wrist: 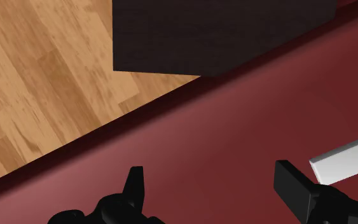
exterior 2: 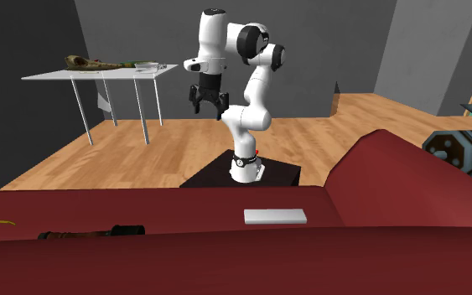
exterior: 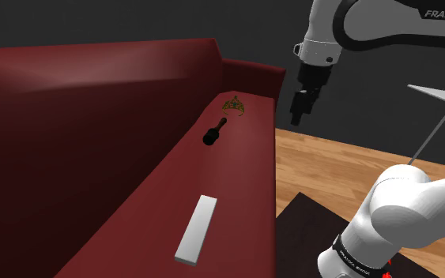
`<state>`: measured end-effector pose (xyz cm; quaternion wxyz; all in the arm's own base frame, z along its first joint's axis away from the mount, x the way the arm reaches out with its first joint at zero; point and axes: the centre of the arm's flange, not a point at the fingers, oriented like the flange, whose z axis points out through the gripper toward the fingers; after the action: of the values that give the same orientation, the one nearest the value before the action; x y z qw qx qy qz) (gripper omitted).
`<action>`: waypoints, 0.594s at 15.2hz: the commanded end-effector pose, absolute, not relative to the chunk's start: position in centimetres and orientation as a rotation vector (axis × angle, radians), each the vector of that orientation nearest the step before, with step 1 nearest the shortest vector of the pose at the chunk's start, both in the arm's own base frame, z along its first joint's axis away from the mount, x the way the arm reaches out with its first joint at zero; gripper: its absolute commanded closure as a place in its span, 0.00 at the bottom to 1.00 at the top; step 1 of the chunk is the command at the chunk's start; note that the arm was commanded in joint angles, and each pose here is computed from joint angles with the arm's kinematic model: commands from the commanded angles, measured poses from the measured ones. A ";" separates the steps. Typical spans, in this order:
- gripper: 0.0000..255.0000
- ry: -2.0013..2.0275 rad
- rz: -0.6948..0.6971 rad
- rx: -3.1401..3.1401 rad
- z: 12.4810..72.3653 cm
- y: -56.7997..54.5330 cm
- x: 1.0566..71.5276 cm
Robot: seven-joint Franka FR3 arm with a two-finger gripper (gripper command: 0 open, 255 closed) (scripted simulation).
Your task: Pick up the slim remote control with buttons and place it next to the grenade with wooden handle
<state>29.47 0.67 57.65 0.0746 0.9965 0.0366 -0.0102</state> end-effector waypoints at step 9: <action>0.00 -0.243 -0.020 3.018 51.0 8.1 28.3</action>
<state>28.43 7.17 51.83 0.0596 0.9962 -0.0626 -0.0070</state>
